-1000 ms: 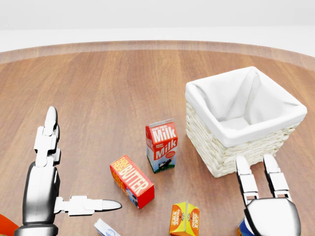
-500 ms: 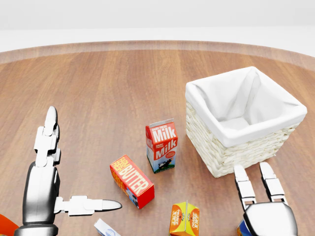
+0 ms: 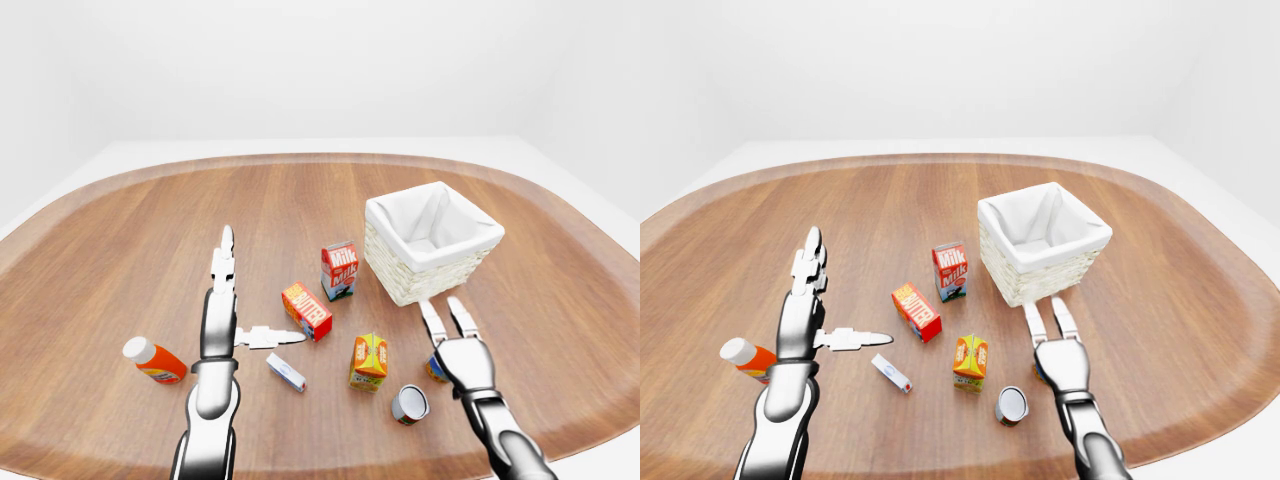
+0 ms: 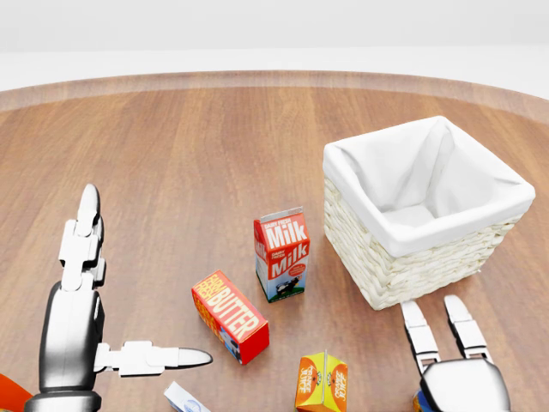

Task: Pick up the alphabet soup and the tomato sauce, and put them in the basket.

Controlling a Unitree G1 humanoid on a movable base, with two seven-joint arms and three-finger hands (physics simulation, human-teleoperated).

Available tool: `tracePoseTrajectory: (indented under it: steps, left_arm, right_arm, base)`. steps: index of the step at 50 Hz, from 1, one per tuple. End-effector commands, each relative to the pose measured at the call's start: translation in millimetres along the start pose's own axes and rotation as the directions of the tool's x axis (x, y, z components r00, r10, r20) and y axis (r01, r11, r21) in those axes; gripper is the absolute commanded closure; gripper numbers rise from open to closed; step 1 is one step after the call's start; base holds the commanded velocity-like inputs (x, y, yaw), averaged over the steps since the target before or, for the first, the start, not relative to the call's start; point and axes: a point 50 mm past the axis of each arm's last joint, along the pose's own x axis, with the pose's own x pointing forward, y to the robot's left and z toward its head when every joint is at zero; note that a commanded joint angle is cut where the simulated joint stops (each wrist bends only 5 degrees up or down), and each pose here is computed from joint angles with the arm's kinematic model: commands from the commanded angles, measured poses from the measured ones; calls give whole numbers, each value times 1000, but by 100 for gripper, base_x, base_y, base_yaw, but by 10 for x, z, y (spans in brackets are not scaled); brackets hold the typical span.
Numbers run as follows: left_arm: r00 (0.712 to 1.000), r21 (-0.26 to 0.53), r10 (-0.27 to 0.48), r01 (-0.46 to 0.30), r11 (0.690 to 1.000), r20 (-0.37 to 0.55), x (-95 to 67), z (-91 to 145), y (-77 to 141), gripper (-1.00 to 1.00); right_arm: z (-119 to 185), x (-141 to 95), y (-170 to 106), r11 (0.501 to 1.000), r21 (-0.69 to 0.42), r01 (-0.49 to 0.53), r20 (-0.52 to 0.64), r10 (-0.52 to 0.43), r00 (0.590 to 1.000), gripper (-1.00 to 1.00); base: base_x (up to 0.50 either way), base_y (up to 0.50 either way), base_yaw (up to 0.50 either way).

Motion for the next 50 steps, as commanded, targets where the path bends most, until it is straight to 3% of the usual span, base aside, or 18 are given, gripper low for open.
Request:
tracePoseTrajectory:
  steps: [1, 26, 40, 41, 42, 43, 50]
  left_arm:
    - [1000, -3, 4, -4, 1000, 0, -6, 3, 12, -100]
    - [1000, -2, 7, -7, 1000, -10, 1, -25, 6, -100]
    - [1000, -2, 7, -7, 1000, -10, 1, -25, 6, -100]
    - [1000, -3, 7, -7, 1000, -10, 1, -25, 6, -100]
    - [1000, -2, 7, -7, 1000, -10, 1, -25, 6, -100]
    - [1000, -2, 6, -6, 1000, -10, 1, -25, 6, -100]
    - [1000, -2, 7, -7, 1000, -10, 1, -25, 6, -100]
  right_arm:
    - [-16, 19, 51, 1000, -9, -29, 4, 29, 1000, -100]
    - [-45, 106, 289, 982, -46, -181, 18, 182, 983, -100]
    - [-15, 81, 357, 974, -54, -221, 34, 223, 974, -100]
    - [-14, 77, 363, 973, -56, -225, 35, 227, 973, -80]
    - [-13, 74, 363, 973, -57, -224, 36, 227, 973, 17]
    - [-19, 72, 351, 975, -51, -216, 32, 218, 975, 100]
    - [4, 50, 346, 977, -49, -207, 39, 209, 977, 100]
  base:
    - [0, 0, 0]
    - [0, 0, 0]
    - [0, 0, 0]
    - [0, 0, 0]
    - [0, 0, 0]
    - [0, 0, 0]
    - [0, 0, 0]
